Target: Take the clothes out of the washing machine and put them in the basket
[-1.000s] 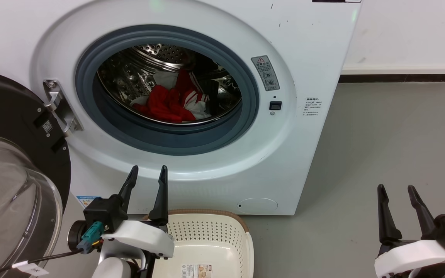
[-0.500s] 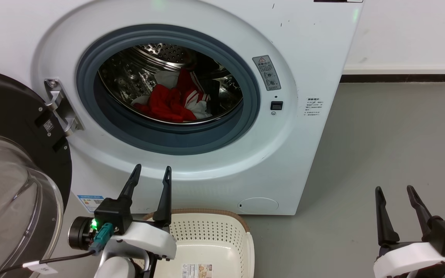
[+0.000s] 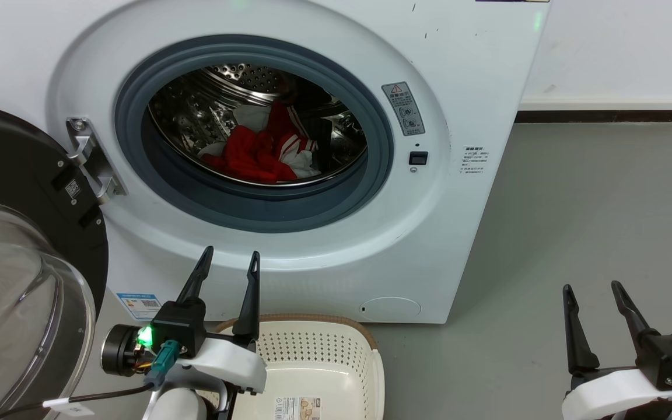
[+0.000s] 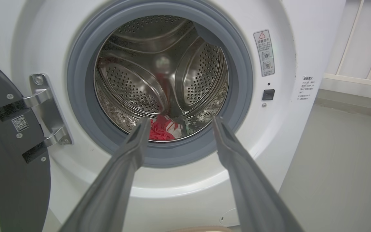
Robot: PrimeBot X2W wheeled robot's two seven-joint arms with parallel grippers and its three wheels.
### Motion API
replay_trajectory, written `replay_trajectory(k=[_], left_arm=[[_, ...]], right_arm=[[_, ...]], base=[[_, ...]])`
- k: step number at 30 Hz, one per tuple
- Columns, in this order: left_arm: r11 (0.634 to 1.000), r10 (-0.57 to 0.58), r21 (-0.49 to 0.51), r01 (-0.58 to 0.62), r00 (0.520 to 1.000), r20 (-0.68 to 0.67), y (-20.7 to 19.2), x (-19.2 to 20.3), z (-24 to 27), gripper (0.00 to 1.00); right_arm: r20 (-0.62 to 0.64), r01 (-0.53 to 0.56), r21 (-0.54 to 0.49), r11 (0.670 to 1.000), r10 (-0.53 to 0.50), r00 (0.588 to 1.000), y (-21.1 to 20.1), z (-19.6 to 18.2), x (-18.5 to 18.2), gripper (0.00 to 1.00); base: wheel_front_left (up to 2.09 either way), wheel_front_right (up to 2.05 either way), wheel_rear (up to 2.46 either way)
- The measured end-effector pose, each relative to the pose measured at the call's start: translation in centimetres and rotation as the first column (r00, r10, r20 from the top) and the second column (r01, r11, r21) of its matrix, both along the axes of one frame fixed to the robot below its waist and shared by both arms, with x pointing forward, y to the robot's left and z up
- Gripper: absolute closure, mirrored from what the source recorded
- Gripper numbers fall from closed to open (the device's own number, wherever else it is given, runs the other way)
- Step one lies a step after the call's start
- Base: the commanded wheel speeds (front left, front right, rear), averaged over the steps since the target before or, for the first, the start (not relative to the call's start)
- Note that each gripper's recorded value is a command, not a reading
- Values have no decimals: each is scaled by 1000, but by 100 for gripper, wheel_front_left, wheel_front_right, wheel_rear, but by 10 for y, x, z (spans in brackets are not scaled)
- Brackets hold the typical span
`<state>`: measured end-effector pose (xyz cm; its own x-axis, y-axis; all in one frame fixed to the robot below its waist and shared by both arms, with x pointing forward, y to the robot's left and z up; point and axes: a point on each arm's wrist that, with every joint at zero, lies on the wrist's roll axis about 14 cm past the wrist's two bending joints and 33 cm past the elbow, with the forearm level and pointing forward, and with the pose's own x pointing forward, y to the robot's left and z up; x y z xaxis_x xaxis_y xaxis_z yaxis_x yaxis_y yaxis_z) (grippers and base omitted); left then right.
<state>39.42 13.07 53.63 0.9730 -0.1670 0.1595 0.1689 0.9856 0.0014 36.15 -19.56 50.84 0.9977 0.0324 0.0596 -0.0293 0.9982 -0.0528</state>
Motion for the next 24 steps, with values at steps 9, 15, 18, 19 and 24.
replay_trajectory(k=[9,15,18,19,24], left_arm=[[1000,11,-7,-11,1000,-7,3,0,-2,0],[1000,17,-6,-17,1000,-11,4,3,-4,0],[1000,26,0,-26,1000,-2,5,13,-2,0],[1000,28,1,-28,1000,2,6,17,-1,0],[999,46,10,-46,999,17,7,45,2,0]], right_arm=[[-12,-1,8,1000,1,1000,1,-4,1,0],[-29,-1,17,1000,2,1000,1,-10,4,0],[-33,-4,19,1000,5,999,2,-11,9,0],[-31,-7,20,1000,7,1000,3,-11,12,0],[-21,-25,25,999,25,999,9,-8,32,0]], base=[[0,0,0],[0,0,0],[0,0,0],[0,0,0],[0,0,0]])
